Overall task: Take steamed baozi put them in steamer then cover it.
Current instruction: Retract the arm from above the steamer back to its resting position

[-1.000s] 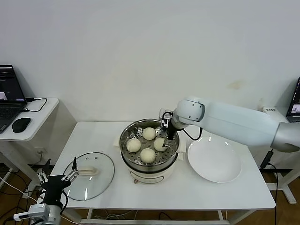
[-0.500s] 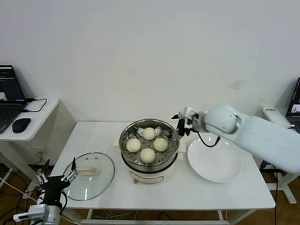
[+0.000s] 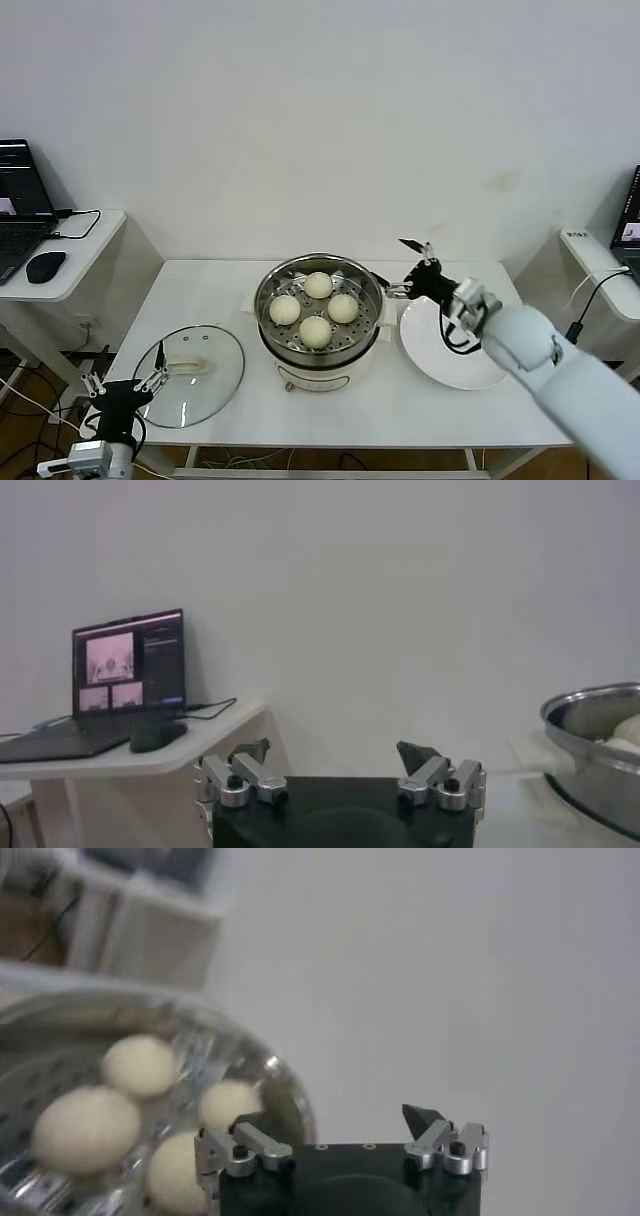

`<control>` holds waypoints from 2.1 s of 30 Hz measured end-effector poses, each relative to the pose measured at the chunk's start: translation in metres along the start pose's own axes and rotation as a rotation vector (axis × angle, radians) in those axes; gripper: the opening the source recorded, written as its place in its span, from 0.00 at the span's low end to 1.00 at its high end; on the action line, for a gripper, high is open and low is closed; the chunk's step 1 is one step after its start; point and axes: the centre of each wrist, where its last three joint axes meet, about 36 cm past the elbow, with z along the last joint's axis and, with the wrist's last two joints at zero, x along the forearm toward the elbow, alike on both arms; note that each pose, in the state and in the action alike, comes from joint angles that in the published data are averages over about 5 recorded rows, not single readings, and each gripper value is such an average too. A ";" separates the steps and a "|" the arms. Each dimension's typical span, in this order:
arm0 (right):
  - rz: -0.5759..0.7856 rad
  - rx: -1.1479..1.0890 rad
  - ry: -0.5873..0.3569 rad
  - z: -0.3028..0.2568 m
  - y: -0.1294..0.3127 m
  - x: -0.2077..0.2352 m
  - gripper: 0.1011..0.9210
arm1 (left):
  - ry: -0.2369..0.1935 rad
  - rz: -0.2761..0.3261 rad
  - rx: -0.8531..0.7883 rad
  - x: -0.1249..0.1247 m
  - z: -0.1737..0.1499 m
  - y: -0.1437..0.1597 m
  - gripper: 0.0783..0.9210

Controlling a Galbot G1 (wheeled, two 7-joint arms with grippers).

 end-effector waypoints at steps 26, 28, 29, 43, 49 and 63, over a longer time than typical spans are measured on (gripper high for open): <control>0.531 -0.388 0.168 0.093 0.102 0.187 0.88 | -0.162 0.116 -0.963 -0.041 0.051 0.035 0.88; 0.551 -0.397 0.192 0.095 0.107 0.194 0.88 | -0.166 0.147 -1.075 -0.044 0.057 0.039 0.88; 0.560 -0.401 0.203 0.096 0.109 0.198 0.88 | -0.167 0.160 -1.127 -0.045 0.060 0.040 0.88; 0.630 -0.425 0.295 0.106 0.131 0.225 0.88 | -0.147 0.284 -1.484 -0.041 0.094 0.039 0.88; 0.639 -0.425 0.311 0.108 0.137 0.230 0.88 | -0.152 0.312 -1.526 -0.047 0.103 0.034 0.88; 0.649 -0.420 0.337 0.108 0.148 0.238 0.88 | -0.157 0.333 -1.574 -0.087 0.118 0.028 0.88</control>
